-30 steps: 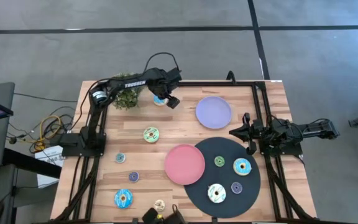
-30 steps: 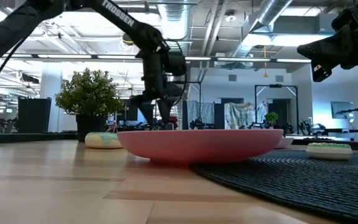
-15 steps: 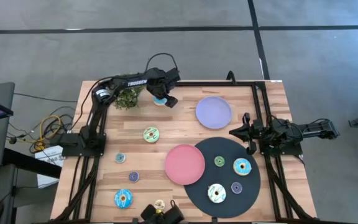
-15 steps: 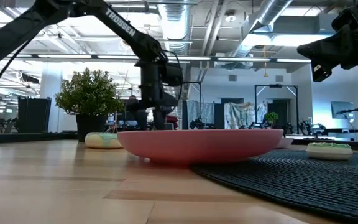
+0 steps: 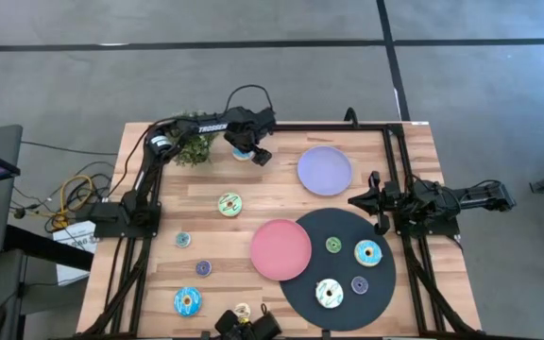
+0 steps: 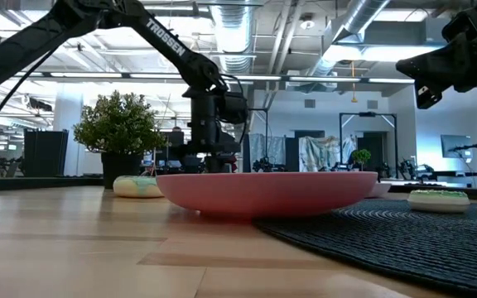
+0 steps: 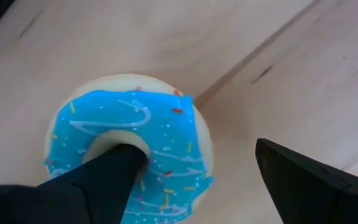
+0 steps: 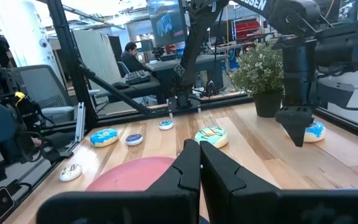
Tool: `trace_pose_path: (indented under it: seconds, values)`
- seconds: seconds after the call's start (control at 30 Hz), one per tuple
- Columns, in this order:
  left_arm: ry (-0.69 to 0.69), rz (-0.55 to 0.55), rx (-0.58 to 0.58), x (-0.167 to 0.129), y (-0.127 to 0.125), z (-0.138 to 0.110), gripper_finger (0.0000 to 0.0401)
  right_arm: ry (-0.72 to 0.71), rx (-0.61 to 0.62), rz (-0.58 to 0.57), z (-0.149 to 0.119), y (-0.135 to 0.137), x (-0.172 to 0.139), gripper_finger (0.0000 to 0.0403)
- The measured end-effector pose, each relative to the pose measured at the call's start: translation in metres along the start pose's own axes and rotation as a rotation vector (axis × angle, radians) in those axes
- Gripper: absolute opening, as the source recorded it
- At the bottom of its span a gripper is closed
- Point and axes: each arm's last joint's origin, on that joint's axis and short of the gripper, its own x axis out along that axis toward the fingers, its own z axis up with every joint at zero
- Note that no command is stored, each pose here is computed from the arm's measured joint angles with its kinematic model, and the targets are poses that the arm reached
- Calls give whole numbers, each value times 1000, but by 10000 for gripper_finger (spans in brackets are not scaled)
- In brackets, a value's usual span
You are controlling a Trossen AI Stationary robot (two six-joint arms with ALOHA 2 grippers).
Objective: Pick & Place donuts
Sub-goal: Put the top big blue donut on the purple plate
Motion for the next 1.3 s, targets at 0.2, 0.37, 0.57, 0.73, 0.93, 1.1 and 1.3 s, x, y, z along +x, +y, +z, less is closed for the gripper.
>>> trace_pose_path:
  seconds: [0.2,0.37,0.57,0.73,0.93,1.1,1.3]
  values:
    - [-2,21,-12,0,1,0,300,0,0,0,0,0,0,0]
    - [-2,23,-18,0,1,0,259,0,0,0,0,0,0,0]
    - [-3,25,-25,0,1,0,218,0,0,0,0,0,0,0]
    - [-3,25,-26,0,1,0,190,0,0,0,0,0,0,0]
    - [-2,25,-26,0,0,0,165,0,0,0,0,0,0,0]
    - [0,22,-58,-1,-4,-1,158,0,0,0,0,0,0,0]
    - [-49,-1,-42,-18,-21,4,158,0,0,0,0,0,0,0]
